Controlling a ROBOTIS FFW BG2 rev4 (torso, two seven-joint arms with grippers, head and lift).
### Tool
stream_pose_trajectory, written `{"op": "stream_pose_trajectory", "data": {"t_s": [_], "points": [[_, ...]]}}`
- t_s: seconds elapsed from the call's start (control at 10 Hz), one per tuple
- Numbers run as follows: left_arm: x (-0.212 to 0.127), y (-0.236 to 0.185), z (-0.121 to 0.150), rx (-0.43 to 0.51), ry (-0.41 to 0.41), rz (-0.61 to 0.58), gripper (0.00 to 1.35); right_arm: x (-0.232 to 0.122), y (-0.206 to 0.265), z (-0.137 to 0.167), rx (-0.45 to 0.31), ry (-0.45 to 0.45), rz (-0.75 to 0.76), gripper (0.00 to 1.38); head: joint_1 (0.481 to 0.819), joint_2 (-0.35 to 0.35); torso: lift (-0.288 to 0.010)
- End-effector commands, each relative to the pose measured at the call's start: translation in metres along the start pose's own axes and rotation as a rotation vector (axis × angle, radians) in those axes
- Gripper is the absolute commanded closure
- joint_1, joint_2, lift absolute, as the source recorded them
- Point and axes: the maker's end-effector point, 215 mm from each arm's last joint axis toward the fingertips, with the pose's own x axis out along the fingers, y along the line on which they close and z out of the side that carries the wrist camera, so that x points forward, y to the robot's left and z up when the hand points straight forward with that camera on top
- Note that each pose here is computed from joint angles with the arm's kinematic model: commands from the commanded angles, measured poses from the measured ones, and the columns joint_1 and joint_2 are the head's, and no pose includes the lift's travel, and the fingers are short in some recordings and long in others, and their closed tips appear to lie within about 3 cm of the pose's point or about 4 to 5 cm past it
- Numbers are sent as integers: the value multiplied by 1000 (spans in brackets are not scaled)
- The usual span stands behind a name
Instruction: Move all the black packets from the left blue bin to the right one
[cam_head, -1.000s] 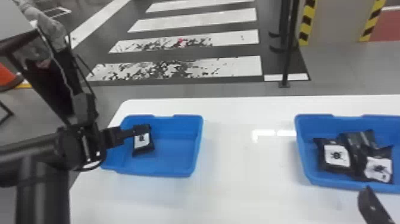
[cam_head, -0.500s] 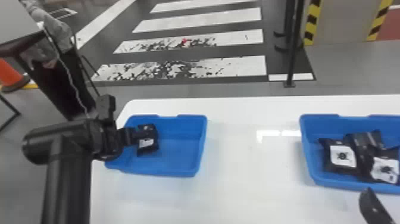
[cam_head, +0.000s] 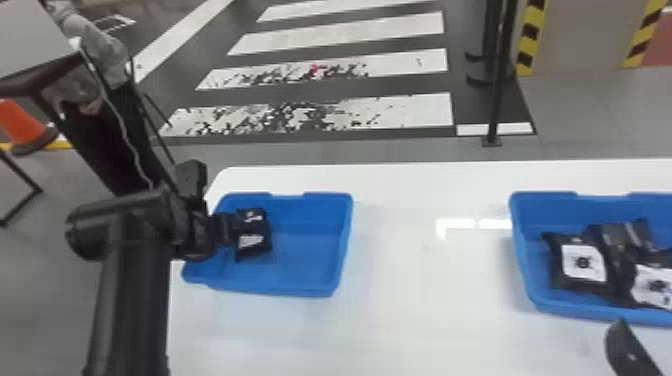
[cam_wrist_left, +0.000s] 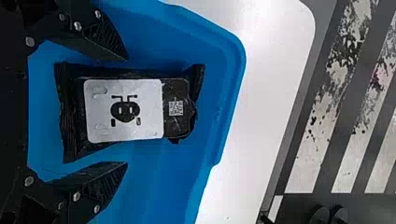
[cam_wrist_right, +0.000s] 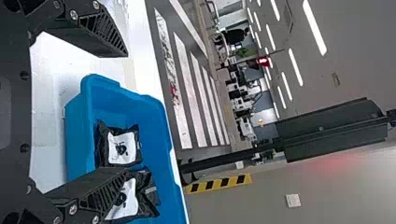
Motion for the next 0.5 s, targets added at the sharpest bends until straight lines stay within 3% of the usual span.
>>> {"op": "stream_pose_trajectory", "data": {"t_s": [0.0, 0.2, 0.4], "points": [[8, -1, -1, 10, 15, 3, 582, 1, 0, -3, 7, 5, 2, 165, 695, 274, -140], [12, 1, -5, 30, 13, 14, 1237, 1, 0, -3, 12, 3, 4, 171, 695, 275, -140], [13, -2, -11, 64, 36, 12, 1207, 0, 0, -5, 16, 10, 4, 176, 695, 274, -140]]}}
